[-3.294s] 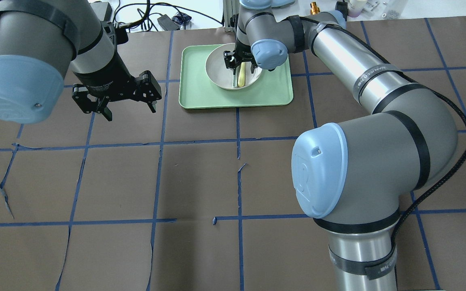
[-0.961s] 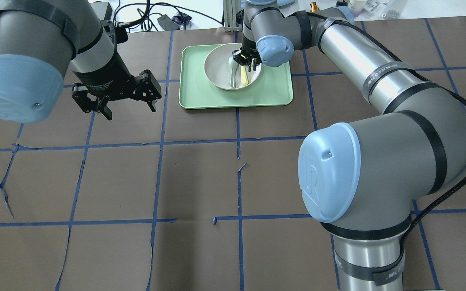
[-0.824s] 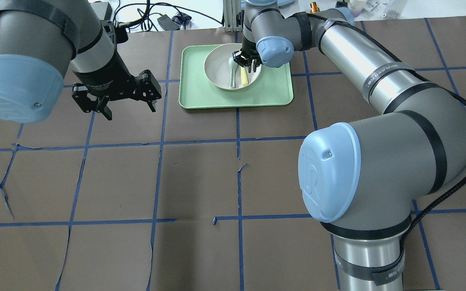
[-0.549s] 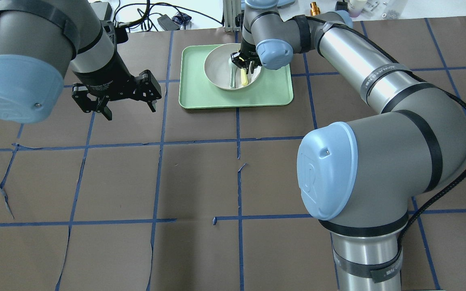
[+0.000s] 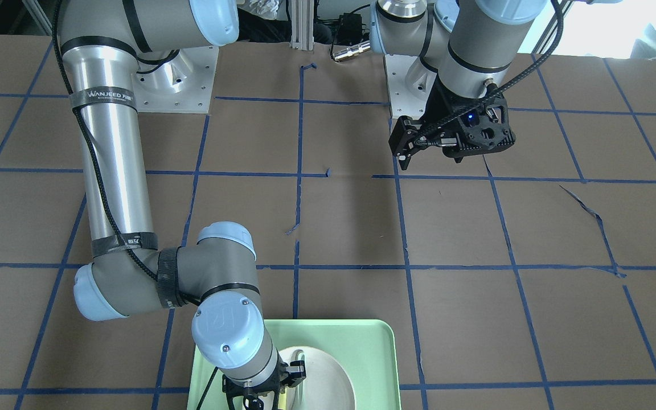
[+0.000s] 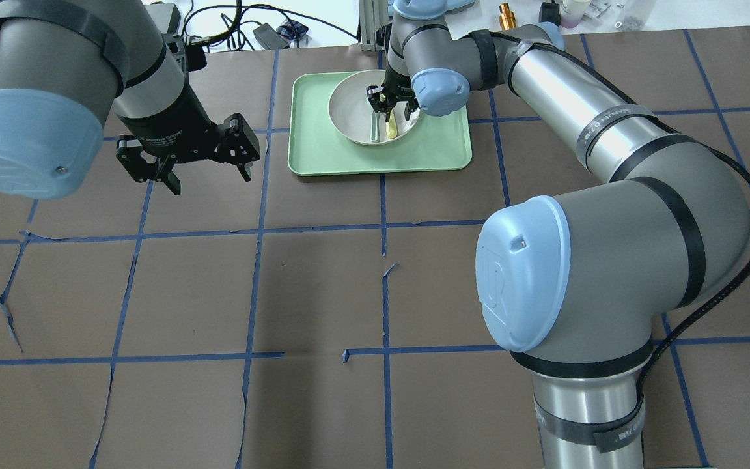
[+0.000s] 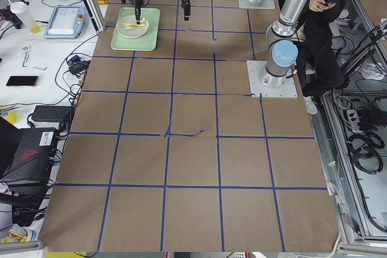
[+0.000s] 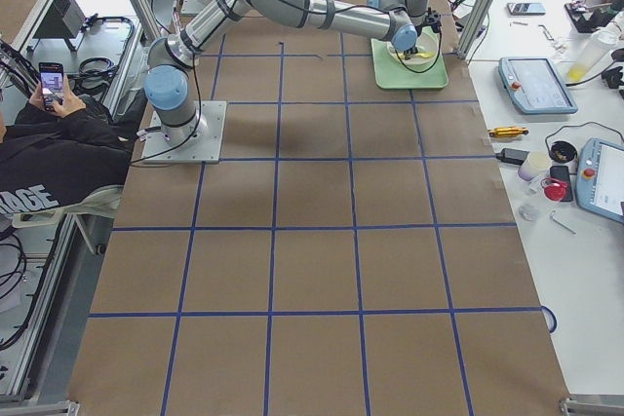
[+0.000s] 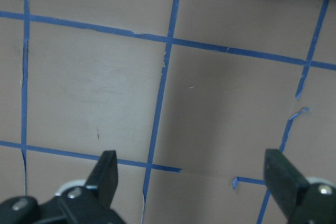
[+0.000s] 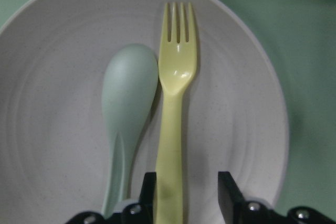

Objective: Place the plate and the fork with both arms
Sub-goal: 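Lift the yellow fork out of the plate with the right gripper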

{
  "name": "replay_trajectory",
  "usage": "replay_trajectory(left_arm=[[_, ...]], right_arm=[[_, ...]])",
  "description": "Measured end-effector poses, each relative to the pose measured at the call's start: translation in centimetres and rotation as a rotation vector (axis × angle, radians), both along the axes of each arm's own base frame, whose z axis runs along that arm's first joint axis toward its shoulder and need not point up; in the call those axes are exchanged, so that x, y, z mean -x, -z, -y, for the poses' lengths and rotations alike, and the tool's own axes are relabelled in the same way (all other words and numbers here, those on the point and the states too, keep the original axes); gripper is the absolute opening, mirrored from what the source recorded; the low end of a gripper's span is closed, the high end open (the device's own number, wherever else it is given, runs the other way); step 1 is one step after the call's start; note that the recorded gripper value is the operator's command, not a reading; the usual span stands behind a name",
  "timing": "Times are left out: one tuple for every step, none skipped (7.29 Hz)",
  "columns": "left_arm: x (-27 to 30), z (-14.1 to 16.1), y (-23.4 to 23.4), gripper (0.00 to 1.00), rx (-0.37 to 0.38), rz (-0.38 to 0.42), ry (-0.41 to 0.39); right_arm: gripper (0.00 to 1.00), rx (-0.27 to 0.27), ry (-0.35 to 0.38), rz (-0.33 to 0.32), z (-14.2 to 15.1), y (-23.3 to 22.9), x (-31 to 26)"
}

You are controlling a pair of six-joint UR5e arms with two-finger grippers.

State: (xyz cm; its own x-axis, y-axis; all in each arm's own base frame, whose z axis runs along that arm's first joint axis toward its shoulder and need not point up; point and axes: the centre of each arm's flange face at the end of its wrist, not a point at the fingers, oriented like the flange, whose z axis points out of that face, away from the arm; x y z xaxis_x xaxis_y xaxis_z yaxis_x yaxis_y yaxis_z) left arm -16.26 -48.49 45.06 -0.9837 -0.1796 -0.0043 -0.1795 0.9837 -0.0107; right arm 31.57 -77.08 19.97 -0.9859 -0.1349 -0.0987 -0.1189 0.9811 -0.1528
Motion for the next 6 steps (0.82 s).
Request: replay_trajectory(left_arm=[[0.00, 0.00, -0.01, 1.00, 0.000, 0.000, 0.000], [0.00, -0.01, -0.03, 1.00, 0.001, 0.000, 0.001], [0.00, 0.00, -0.06, 1.00, 0.001, 0.000, 0.001], [0.00, 0.00, -0.06, 1.00, 0.001, 0.000, 0.001], [0.00, 0.00, -0.06, 1.00, 0.001, 0.000, 0.002], [0.00, 0.00, -0.06, 1.00, 0.001, 0.000, 0.002]], right_arm=[[0.59, 0.000, 0.000, 0.004, -0.01, -0.06, -0.04], [0.57, -0.001, -0.001, 0.006, -0.05, -0.06, -0.06], [0.50, -0.004, -0.001, 0.009, -0.10, 0.12, -0.07], [0.40, -0.008, -0.002, 0.012, -0.15, 0.34, -0.11], [0.25, -0.012, -0.003, 0.015, -0.18, 0.52, -0.14], [0.18, -0.013, -0.003, 0.016, -0.20, 0.60, -0.15]])
